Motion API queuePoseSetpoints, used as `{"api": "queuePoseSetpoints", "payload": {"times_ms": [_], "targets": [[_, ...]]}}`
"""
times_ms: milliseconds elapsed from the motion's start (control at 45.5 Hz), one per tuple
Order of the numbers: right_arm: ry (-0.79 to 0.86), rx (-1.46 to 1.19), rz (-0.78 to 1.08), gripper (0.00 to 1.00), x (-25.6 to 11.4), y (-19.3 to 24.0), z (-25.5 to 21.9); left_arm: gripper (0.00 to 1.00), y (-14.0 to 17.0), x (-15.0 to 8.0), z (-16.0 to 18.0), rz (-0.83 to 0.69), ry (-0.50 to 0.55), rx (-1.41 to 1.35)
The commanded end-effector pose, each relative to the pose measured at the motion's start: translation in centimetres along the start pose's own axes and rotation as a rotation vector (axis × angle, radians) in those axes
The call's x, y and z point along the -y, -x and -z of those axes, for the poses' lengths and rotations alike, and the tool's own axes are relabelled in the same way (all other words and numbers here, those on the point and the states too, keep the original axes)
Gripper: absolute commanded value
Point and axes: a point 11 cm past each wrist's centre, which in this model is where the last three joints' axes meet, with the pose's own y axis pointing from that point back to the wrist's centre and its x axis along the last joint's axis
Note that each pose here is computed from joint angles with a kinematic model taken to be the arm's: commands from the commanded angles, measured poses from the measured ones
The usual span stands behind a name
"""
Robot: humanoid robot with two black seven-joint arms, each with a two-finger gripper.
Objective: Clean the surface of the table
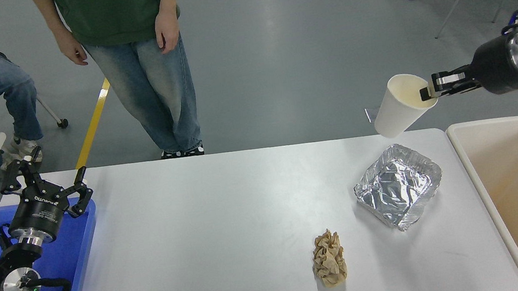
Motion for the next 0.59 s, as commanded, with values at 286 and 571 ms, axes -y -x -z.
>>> {"api": "queuePoseSetpoints", "payload": {"times_ms": [286, 571], "targets": [[0.234, 0.391, -0.218, 0.0, -3.1, 5.5, -15.5, 1.0, 0.0, 0.0, 0.0, -0.001, 0.0, 0.001], [0.374, 0.481, -0.331, 0.0, -2.3, 10.0, -20.7, 1.0, -0.1, -0.1, 0.0, -0.003, -0.001, 0.001]]}}
